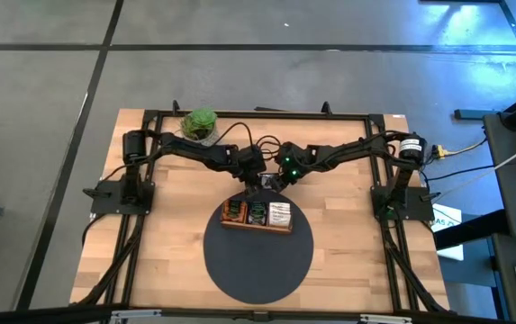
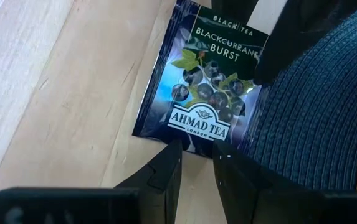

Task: Pick & Place Tea
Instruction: Put the violet tea bag into the middle slot of the wooden organizer

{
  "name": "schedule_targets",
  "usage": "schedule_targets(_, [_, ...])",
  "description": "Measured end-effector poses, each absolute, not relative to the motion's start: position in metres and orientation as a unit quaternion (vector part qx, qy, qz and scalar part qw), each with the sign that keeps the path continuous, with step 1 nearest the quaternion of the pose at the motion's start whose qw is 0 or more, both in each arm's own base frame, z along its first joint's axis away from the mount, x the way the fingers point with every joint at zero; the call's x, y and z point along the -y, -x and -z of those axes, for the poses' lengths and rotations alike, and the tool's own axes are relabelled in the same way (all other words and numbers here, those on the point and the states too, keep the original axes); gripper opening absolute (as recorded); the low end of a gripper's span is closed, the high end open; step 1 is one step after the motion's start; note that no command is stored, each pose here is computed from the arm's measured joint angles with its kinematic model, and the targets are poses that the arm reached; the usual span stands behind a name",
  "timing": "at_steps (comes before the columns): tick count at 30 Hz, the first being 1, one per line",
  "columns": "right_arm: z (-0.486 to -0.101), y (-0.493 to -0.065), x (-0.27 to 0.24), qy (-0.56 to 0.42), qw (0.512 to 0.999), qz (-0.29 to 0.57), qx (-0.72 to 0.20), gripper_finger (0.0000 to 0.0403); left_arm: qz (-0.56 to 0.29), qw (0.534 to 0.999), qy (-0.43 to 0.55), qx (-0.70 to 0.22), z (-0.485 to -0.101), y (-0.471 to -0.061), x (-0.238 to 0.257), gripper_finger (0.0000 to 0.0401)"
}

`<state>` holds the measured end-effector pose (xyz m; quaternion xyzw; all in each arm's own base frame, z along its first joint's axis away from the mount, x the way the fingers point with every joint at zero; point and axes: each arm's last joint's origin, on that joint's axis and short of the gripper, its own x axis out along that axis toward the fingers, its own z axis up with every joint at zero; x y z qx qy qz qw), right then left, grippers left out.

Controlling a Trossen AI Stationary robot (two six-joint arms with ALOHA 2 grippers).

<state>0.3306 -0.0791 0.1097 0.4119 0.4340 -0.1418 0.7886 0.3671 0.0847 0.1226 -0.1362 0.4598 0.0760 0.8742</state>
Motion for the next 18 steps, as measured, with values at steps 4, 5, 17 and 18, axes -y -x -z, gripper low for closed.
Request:
schedule_targets(4, [-0.109,-0.331,0.079,-0.411,0.789,0.145,-0.433,0.0125,-0.076,0.874,0.136,-0.460,-0.122,-0.367,-0.085,0.0088])
schedule_targets(5, [-0.109,-0.331,0.079,-0.409,0.790,0.145,-0.434,0.0115,-0.076,0.874,0.136,-0.460,-0.122,-0.367,-0.085,0.0088])
schedule_targets(17, [-0.138,-0.323,0.090,-0.347,0.831,0.124,-0.416,0.0008,-0.084,0.893,0.146,-0.417,-0.162,-0.356,-0.099,0.0088])
schedule_targets(18, [-0.147,-0.321,0.091,-0.335,0.838,0.126,-0.413,0.0008,-0.087,0.897,0.144,-0.408,-0.172,-0.352,-0.101,0.0088])
